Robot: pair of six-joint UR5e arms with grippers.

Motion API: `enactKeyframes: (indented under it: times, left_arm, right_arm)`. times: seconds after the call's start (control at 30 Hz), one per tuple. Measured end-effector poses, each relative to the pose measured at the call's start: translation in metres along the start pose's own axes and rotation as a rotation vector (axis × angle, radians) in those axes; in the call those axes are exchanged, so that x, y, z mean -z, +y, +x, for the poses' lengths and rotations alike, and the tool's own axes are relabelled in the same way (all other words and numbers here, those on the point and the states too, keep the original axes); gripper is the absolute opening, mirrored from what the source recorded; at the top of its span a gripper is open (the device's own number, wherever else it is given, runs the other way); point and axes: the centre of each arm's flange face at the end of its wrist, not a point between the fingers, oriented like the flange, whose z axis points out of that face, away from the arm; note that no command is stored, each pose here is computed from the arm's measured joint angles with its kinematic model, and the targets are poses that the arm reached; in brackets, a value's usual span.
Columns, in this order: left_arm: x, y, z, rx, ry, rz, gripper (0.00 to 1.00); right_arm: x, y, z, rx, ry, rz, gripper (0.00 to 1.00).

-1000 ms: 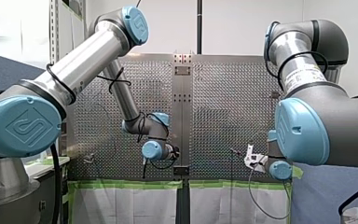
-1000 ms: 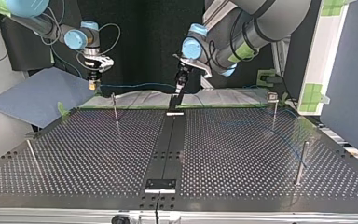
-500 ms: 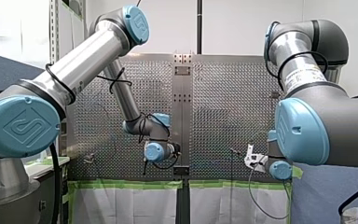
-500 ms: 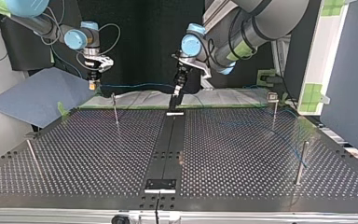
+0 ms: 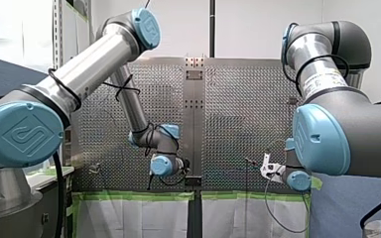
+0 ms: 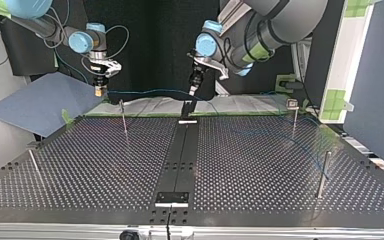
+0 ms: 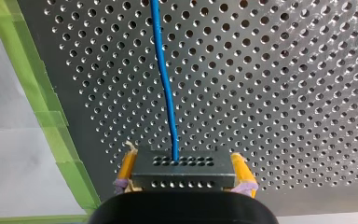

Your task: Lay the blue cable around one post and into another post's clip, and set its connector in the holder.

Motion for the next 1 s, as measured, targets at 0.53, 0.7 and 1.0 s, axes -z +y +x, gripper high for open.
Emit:
enactKeyframes:
  times: [0.53, 0.7, 1.0]
  left_arm:
    - [-0.014, -0.008, 0.025, 0.027, 0.022, -0.003, 1.00]
    - [-0.020, -0.015, 0.036, 0.013, 0.051, -0.005, 1.00]
    - [-0.039, -0.026, 0.025, 0.037, 0.055, -0.019, 1.00]
  right_arm:
    - [-0.001, -0.002, 0.000, 0.003, -0.004, 0.004, 0.00]
    - [-0.001, -0.003, 0.000, 0.002, -0.004, 0.004, 0.00]
    - [-0.001, -0.002, 0.000, 0.003, -0.004, 0.004, 0.00]
